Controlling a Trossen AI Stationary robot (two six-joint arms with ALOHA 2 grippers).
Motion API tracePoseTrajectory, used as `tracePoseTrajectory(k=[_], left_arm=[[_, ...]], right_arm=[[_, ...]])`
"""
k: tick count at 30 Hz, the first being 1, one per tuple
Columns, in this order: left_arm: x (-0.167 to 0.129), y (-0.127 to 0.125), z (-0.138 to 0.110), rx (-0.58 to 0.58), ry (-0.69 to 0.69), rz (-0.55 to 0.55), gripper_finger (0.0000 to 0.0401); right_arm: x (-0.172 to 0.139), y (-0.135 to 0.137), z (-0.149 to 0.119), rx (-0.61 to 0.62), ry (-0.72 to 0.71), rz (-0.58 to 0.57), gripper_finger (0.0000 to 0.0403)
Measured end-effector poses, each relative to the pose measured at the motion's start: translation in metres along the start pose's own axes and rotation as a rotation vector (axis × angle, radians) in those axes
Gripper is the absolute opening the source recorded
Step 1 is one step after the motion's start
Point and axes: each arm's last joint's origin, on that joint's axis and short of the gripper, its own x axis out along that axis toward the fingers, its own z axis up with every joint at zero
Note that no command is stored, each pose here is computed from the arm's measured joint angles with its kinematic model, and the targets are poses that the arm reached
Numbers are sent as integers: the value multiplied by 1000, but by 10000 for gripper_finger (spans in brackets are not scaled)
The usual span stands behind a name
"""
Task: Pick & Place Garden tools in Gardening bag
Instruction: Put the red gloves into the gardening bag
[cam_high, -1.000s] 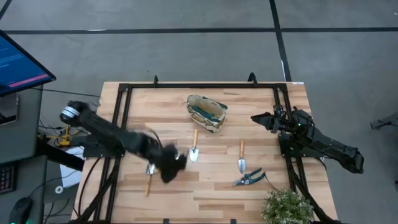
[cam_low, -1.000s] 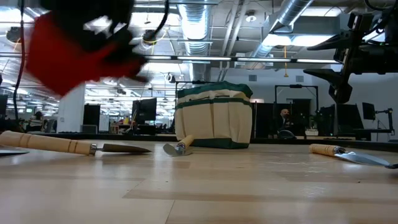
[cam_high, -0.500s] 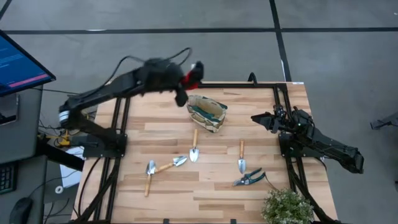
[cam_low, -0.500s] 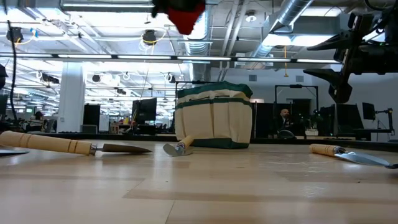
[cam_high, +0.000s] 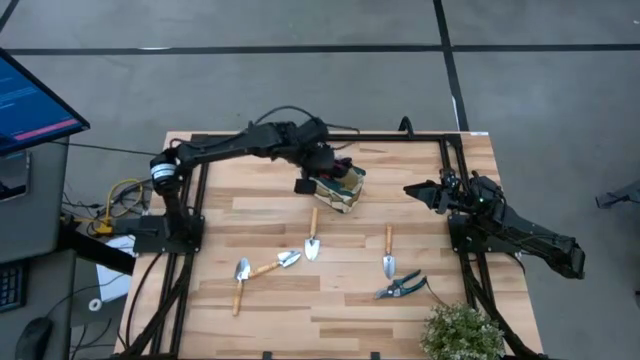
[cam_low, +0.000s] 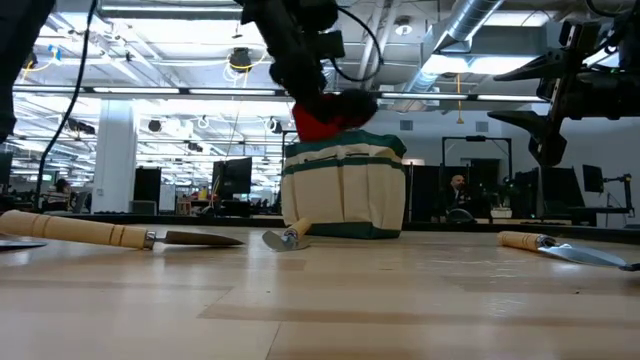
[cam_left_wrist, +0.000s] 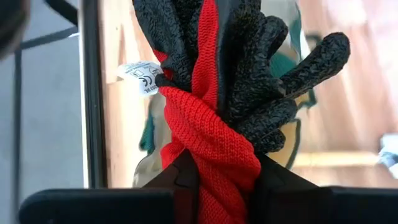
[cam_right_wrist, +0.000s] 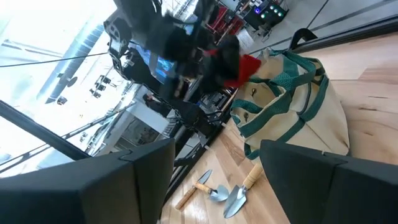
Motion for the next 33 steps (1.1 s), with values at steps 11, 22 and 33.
tracePoseTrajectory(k=[11,22,33], left_arm=[[9,-12,8,184,39,24,63],[9,-12,8,189,37,17,137],[9,-14,7,185,30,-17,193]], right_arm=[[0,0,0,0,0,0,230],[0,0,0,-3,0,0,230],[0,0,0,-3,0,0,230]])
